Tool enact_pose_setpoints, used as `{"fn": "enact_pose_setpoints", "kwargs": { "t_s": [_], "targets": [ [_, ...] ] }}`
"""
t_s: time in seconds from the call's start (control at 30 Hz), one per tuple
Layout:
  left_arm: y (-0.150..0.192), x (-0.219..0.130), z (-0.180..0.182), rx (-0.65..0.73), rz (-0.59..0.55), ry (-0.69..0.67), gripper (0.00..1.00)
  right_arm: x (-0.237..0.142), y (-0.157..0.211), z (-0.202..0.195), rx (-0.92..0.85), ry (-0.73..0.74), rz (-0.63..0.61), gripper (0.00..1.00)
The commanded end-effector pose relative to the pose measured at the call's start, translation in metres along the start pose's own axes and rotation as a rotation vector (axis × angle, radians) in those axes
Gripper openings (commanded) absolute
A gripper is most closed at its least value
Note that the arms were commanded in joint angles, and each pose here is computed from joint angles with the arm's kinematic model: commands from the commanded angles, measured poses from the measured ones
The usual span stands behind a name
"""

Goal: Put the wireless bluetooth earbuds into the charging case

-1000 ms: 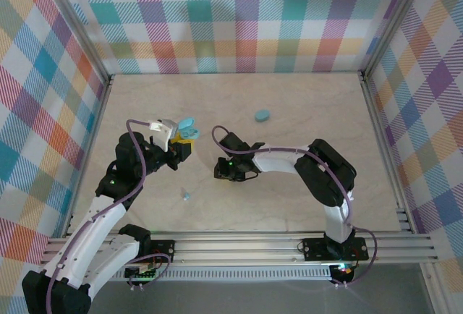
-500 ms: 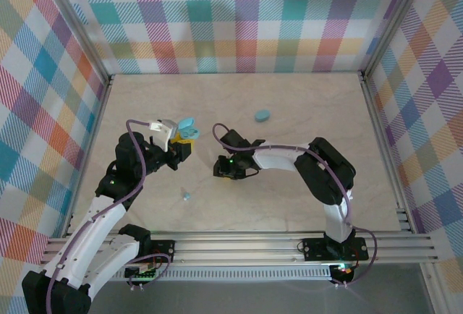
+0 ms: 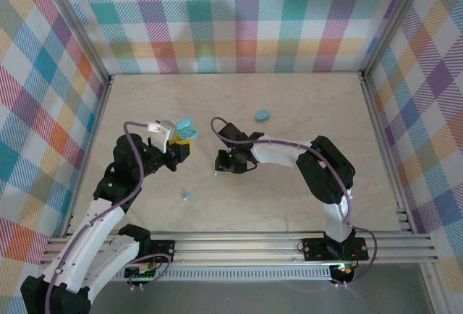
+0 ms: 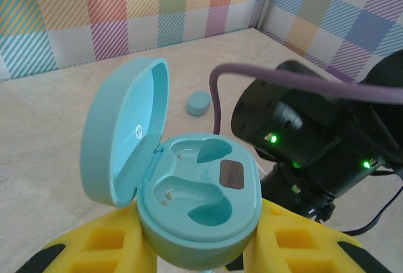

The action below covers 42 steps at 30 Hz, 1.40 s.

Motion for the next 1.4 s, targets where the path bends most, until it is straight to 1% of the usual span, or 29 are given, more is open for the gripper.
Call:
{"fn": "enact_pose_setpoints", "kwargs": {
  "t_s": [0.0,0.2,0.53,0.77,1.17,1.23,1.37],
  "targets": [
    [-0.001,-0.004,0.002,0.008,-0.011,-0.025,0.04,-0.005,0.001,0.009,-0.051,0.050,-0.016,0.31],
    [-0.001,-0.006,0.002,0.010,-0.011,-0.029,0.04,0.003,0.004,0.018,-0.076,0.086,-0.011,0.27],
    [0.001,-0.011,0.000,0.013,-0.014,-0.036,0.05,0.016,0.013,0.030,-0.139,0.189,-0.011,0.27],
    [0.002,-0.012,0.000,0.013,-0.016,-0.035,0.05,0.024,0.012,0.033,-0.157,0.219,-0.012,0.27],
    [0.002,-0.014,-0.001,0.015,-0.021,-0.043,0.05,0.038,0.021,0.029,-0.214,0.289,0.011,0.27],
    [0.002,-0.014,-0.001,0.014,-0.020,-0.040,0.05,0.038,0.021,0.028,-0.222,0.294,0.007,0.26],
    [0.002,-0.015,-0.001,0.015,-0.021,-0.041,0.05,0.033,0.017,0.030,-0.245,0.295,-0.019,0.21]
  ]
}}
Point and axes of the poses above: each hand's point on the last joint's axis, 136 mm out from that joint toward the fingers, its own x axis out along the fingers, its own z axis along the line the jaws close on, y = z × x, the point moved 8 cm from there along -x, back along the fingers, and after that the axes turned 11 degrees about x, right-handed, at the moved point
